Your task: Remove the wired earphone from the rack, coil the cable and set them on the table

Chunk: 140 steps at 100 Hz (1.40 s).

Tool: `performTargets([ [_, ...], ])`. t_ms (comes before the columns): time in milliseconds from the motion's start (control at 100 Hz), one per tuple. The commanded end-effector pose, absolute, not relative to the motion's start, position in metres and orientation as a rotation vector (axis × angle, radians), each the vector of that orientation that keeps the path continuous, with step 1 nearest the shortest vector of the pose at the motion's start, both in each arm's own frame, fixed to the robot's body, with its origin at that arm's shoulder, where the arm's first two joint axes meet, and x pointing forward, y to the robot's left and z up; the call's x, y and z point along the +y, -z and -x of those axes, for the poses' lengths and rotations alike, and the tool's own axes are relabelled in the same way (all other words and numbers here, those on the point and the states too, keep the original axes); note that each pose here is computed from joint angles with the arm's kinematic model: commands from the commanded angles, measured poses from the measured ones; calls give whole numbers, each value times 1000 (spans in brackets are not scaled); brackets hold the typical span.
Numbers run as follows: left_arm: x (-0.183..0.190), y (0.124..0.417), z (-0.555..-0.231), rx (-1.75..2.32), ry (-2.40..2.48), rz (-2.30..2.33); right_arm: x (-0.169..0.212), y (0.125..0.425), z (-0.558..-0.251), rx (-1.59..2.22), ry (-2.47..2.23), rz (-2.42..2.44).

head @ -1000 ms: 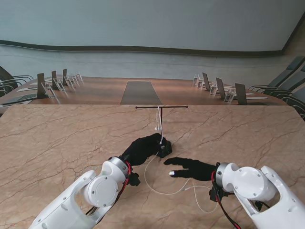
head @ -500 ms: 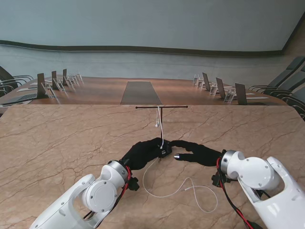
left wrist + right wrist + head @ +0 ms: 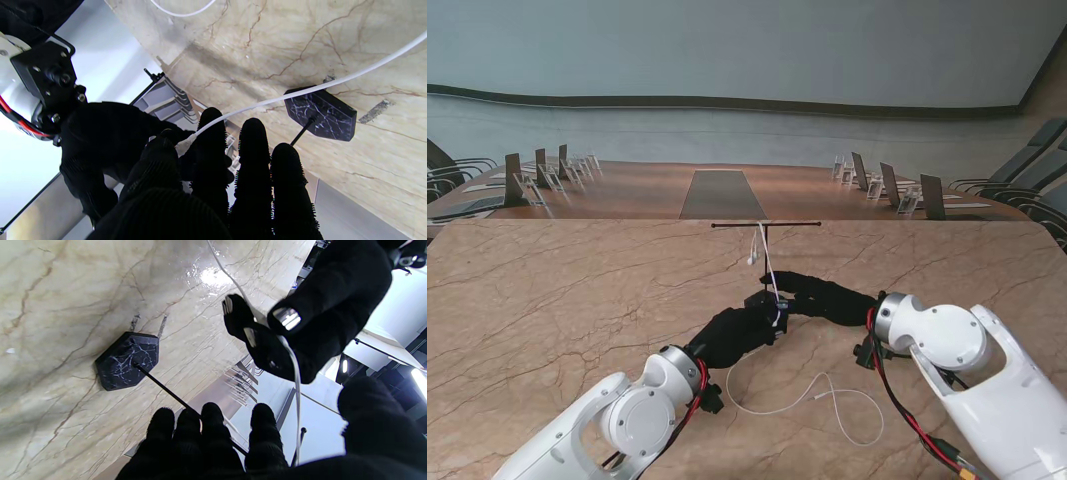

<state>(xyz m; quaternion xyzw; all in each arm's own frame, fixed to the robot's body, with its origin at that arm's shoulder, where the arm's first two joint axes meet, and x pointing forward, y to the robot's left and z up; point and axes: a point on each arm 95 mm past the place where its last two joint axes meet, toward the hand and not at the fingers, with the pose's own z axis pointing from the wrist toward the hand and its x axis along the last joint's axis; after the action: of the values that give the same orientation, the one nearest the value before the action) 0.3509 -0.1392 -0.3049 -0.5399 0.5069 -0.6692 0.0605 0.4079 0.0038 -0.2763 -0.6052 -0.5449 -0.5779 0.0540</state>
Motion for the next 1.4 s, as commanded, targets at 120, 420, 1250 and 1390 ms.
performTargets([
  [120,-143,307,-341,1574,2027,1633,15,268,-417,-1669,1763,1785],
  [420,-140,310,-335,1629,1996,1640,27,267,-432,-1658,1732,1760],
  [1250,-140,310,-332,1675,1961,1628,52,269,-456,-1505,1739,1705],
  [1390,-140,310,-331,1678,1952,1635,54,268,-455,-1480,1740,1706],
])
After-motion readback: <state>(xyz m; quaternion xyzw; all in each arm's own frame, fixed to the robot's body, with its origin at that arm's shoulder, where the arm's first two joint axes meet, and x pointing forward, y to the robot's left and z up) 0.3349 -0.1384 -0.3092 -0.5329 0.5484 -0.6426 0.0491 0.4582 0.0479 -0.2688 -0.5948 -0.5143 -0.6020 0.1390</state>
